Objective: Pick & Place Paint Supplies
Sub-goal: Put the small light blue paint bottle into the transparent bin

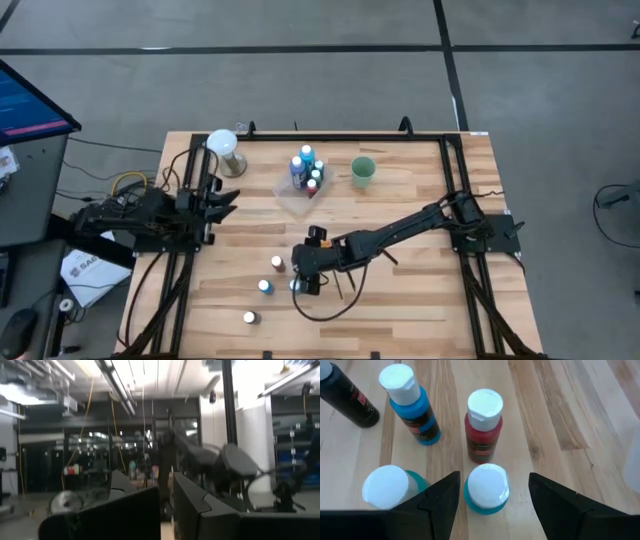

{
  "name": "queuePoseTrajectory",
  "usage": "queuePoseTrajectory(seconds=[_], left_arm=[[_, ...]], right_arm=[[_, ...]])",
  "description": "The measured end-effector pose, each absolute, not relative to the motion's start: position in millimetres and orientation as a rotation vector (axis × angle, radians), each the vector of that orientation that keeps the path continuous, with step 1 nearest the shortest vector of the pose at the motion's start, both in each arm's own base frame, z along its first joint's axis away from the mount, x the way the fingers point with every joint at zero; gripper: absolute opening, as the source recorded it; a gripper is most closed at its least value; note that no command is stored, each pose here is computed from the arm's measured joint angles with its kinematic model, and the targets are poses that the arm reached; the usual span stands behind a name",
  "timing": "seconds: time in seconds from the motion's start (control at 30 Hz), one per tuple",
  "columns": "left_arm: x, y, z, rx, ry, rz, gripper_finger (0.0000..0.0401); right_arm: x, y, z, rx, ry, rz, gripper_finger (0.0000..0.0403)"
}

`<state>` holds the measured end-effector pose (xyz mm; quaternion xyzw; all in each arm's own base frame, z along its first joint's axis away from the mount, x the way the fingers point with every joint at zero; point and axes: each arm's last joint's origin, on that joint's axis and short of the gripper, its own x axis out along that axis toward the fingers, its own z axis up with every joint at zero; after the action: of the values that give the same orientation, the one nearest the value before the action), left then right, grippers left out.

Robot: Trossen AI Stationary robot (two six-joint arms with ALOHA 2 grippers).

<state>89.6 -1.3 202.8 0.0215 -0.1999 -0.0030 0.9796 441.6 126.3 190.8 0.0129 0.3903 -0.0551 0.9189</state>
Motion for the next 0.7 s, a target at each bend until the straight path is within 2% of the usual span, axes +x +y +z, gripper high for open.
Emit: queuePoseTrajectory(seconds=[0.2, 0.43, 0.7], left_arm=[[92.7, -1.4, 194.6, 0.044, -0.312, -0.008, 0.0001], [93.1, -1.4, 193.3, 0.044, -0.298, -0.009, 0.0001], [95.9, -1.4, 181.3, 0.046, -0.17, -0.012, 0.0001]], right_arm=[[441.8, 124.7, 190.7, 0.029, 0.807, -0.113, 0.0192], [439.3, 124.1, 189.8, 0.019, 0.837, -0.115, 0.0103], [438.2, 121.2, 189.4, 0.02, 0.857, -0.13, 0.0102]])
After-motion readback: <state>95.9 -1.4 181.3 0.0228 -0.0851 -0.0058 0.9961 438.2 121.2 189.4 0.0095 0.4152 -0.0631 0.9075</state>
